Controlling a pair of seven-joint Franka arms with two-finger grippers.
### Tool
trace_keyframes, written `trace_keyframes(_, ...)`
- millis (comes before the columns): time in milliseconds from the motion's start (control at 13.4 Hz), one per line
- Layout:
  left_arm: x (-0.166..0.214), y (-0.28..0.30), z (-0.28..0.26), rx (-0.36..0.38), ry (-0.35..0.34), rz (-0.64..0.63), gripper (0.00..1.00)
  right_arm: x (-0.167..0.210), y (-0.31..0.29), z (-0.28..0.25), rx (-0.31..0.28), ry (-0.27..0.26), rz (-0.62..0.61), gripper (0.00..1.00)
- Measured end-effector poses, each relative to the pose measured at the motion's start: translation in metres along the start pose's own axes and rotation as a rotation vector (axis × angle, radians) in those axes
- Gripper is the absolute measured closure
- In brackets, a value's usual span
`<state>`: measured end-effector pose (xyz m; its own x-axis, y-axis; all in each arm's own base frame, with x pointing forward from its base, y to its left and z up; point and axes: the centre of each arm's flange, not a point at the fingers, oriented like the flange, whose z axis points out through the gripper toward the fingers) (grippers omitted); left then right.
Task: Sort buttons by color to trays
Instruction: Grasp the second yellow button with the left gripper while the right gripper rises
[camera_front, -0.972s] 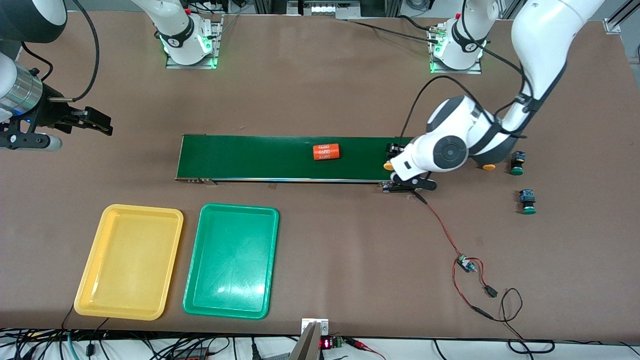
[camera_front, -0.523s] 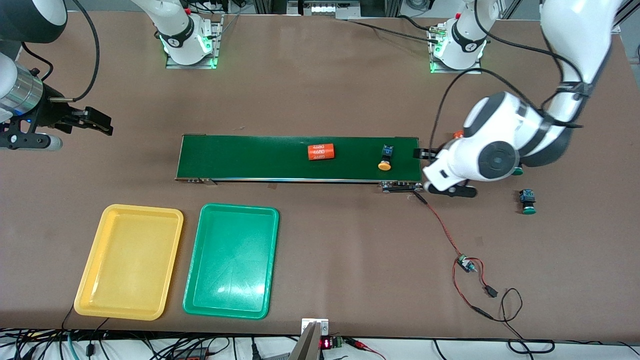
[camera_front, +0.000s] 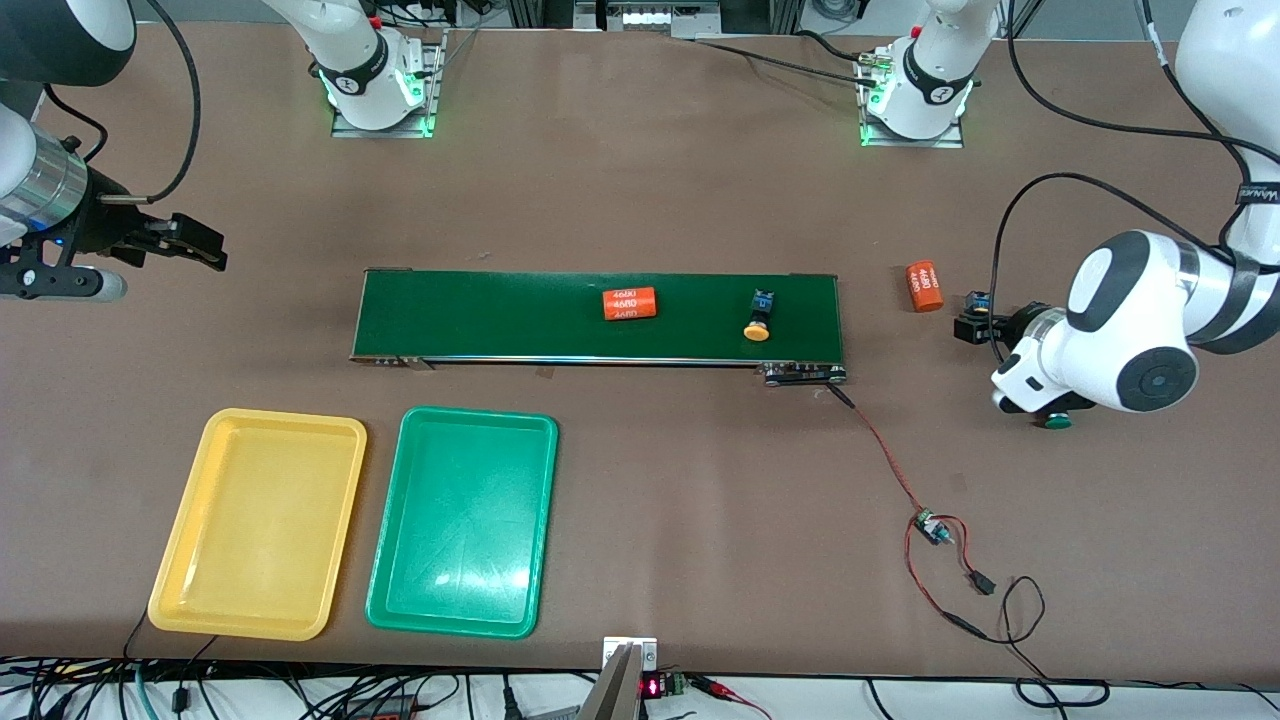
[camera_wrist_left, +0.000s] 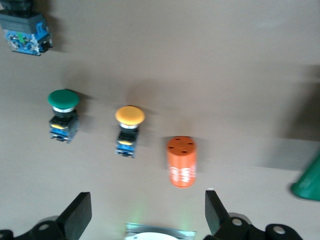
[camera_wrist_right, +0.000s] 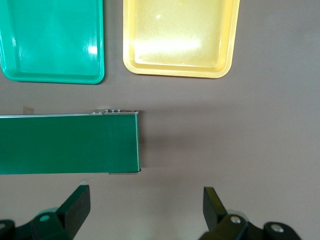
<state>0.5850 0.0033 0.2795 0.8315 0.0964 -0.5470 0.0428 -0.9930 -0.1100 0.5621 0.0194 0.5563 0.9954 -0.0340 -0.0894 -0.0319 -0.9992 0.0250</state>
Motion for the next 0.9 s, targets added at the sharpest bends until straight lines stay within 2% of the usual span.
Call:
trace_keyframes(224, 0.006, -0.012, 0.047, 0.075, -0.043, 0.034, 0.0, 0.0, 0.0, 0.0, 0.0, 0.0, -0.001, 0.0)
trace_keyframes(374, 0.006, -0.016, 0.067, 0.087, -0.042, 0.073, 0.0, 0.0, -0.001, 0.001, 0.0, -0.001, -0.002, 0.0)
trace_keyframes(598, 0.012, -0.039, 0.096, 0.02, 0.015, 0.142, 0.0, 0.0, -0.008, 0.002, 0.025, -0.005, -0.008, 0.0)
trace_keyframes(822, 0.006, -0.042, 0.136, -0.025, 0.027, 0.166, 0.0, 0.001, -0.021, 0.015, 0.061, 0.001, -0.018, 0.0)
trace_keyframes(897, 0.004, -0.039, 0.145, -0.033, 0.031, 0.172, 0.04, 0.001, -0.026, 0.018, 0.062, 0.003, -0.02, 0.0)
